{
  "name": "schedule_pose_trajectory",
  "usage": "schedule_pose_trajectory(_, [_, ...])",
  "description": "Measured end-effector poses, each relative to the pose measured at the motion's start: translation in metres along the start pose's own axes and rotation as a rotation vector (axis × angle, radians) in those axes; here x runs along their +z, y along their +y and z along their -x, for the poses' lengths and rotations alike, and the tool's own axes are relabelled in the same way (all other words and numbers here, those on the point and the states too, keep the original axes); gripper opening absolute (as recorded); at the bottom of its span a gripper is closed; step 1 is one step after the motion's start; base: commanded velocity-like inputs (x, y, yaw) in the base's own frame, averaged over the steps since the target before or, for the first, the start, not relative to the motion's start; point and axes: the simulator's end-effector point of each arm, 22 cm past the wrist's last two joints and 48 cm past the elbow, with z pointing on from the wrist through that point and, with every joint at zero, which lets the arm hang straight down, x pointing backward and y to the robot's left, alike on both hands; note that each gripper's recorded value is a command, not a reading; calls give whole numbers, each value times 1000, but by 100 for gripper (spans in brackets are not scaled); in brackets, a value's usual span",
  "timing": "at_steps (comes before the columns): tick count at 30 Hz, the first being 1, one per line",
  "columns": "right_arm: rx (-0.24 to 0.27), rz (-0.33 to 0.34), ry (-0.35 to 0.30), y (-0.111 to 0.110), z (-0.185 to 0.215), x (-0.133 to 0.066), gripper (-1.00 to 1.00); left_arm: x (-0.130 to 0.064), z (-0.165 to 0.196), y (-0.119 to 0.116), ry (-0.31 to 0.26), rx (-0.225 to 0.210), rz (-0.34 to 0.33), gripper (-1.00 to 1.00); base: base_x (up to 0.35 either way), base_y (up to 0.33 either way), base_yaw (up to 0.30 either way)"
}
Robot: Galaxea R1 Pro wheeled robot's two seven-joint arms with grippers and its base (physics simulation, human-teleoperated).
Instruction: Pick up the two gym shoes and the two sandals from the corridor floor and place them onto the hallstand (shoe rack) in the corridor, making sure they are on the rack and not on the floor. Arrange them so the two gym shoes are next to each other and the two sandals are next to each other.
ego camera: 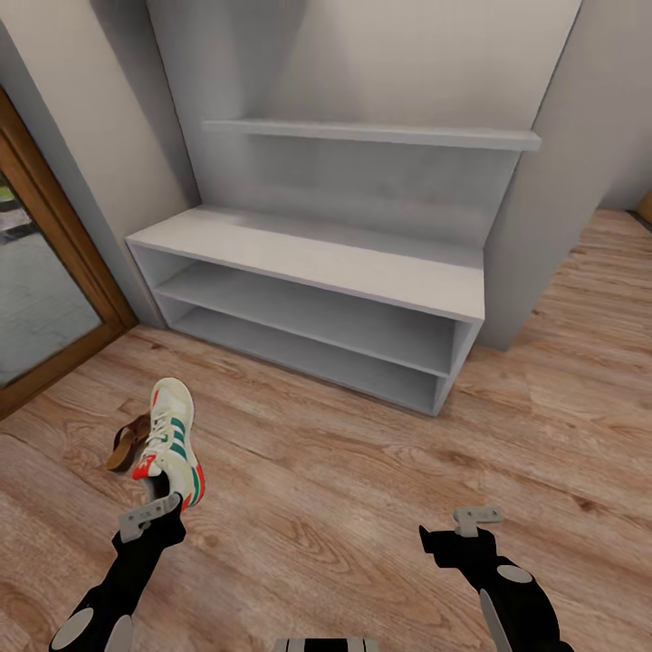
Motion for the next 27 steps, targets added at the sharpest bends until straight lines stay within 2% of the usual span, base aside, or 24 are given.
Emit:
schedule_pose_trajectory(8, [0, -1, 0, -1, 0, 0, 100, 0, 3, 4, -7, -10, 7, -100, 0, 0, 0])
schedule_pose_trajectory(9, [0, -1, 0, -1, 0, 0, 100, -1, 7, 19, -14, -13, 37, -100, 0, 0, 0])
schedule_pose_trajectory(14, [0, -1, 0, -1, 0, 0, 100, -2, 8, 23, -17, -15, 44, -100, 26, 26, 0])
schedule_pose_trajectory(27, [0, -1, 0, 0, 0, 0, 100, -2, 8, 22, -16, -11, 44, -100, 181, 223, 0])
